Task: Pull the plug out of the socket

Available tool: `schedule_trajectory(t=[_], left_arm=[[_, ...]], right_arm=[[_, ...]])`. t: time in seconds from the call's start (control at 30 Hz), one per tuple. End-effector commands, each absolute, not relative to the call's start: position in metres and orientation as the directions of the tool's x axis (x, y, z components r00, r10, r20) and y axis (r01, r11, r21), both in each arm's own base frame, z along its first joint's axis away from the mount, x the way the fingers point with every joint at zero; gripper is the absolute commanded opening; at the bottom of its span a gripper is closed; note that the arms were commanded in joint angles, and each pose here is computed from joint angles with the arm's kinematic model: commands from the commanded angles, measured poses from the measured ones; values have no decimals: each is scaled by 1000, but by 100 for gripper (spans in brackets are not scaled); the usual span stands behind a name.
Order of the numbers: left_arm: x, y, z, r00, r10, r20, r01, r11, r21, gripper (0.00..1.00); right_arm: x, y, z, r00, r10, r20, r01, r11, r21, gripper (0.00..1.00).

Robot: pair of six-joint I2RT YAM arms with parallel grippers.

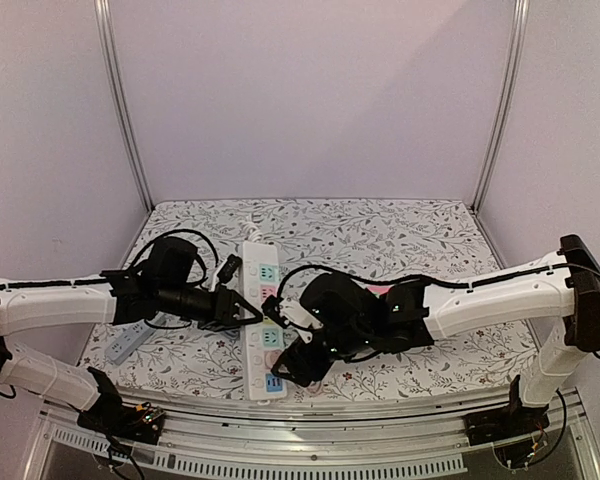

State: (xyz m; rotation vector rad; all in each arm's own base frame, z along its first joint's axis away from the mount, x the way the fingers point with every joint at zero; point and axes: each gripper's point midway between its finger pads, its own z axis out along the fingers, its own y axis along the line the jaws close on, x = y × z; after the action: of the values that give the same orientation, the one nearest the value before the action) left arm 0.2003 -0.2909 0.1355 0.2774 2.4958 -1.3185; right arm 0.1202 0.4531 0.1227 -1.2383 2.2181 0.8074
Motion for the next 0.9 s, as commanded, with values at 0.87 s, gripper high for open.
schedule_trajectory(t=[0.87], left_arm=[[200, -302, 183, -911, 105, -398, 403, 425, -811, 0]], right_arm=[[133, 452, 105, -252, -710, -657, -926, 374, -50, 46]])
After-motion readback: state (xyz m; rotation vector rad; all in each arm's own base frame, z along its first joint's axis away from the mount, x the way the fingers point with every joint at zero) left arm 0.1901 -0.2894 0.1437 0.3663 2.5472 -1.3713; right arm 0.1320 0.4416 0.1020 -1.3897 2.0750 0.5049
